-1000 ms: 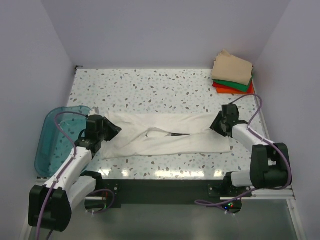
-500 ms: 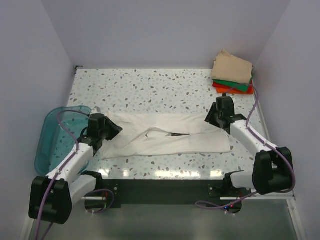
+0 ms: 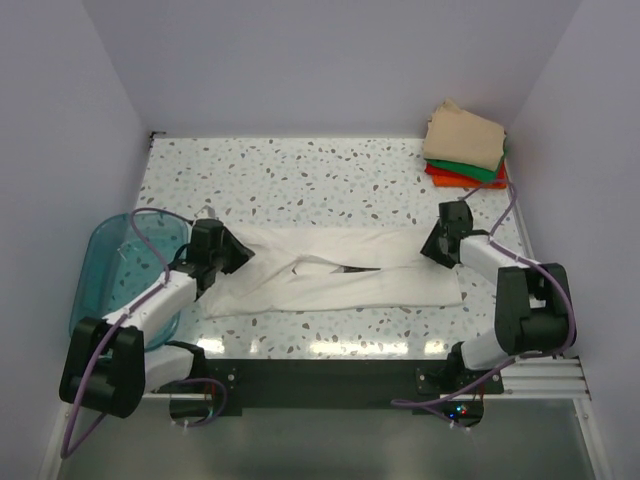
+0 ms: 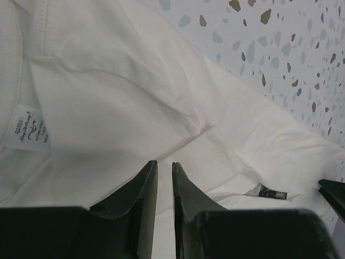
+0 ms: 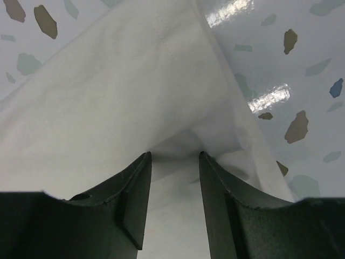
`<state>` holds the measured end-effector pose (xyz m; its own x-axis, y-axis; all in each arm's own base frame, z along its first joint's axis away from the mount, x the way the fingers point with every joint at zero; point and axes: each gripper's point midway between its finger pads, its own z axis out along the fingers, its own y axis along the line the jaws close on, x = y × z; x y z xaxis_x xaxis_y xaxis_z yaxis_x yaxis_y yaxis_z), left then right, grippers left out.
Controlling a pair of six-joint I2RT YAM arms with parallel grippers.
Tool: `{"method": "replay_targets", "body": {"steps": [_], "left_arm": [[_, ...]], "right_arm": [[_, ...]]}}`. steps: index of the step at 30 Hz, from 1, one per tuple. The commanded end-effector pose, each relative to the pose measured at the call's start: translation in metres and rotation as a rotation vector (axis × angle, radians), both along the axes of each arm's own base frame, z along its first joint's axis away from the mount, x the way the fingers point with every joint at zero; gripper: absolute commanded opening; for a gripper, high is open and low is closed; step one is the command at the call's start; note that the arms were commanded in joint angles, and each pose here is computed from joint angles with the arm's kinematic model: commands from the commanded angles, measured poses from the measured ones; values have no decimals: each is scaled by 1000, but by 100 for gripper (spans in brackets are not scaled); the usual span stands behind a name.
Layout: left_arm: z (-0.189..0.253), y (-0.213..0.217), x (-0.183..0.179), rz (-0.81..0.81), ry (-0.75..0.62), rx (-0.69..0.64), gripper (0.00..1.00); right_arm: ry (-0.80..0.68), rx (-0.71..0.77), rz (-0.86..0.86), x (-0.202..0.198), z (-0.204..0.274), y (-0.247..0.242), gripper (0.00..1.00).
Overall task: Fold and stack the t-shirts
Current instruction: Fold the tshirt
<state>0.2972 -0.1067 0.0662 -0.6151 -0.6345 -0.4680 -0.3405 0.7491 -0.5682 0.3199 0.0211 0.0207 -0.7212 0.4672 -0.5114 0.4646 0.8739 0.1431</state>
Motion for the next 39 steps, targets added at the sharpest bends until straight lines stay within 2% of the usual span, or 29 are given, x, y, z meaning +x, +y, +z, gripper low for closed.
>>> {"method": "replay_targets", "body": {"steps": [1,8,13,18,22,25,26,28,30,31,33,34,35,39], "left_arm": [[2,3,8,35,-45,5,21],[-20,7,-7,57,13,7,19],[-37,9,-15,77,67,7,18],[-56,11,-18,126,127,-3,18],[-64,19,-15,178,184,37,17],[-64,28,-1,208,205,106,17],[-52,29,17,217,179,120,17],[-64,40,22,231,242,207,17],[-61,45,45,235,259,271,17],[-48,44,66,240,226,279,17],[-58,50,75,235,270,337,17],[-47,50,96,240,238,333,17],[-58,54,98,232,279,367,17],[-59,54,142,193,271,384,16]], "right_arm": [[-61,-4,-39,4,9,-9,45],[-51,2,-43,-4,8,-9,45],[-145,51,35,4,40,8,45],[-156,-60,161,28,68,40,46],[-66,-96,225,40,42,58,47],[-16,-126,242,45,29,60,47],[20,-135,244,44,17,60,47],[48,-136,248,44,9,60,47],[74,-120,259,39,2,64,47],[72,-107,264,38,1,68,47],[71,-93,265,33,1,71,47],[65,-55,279,30,1,79,47],[76,-34,268,23,-4,80,47],[13,111,284,4,5,107,47]]}}
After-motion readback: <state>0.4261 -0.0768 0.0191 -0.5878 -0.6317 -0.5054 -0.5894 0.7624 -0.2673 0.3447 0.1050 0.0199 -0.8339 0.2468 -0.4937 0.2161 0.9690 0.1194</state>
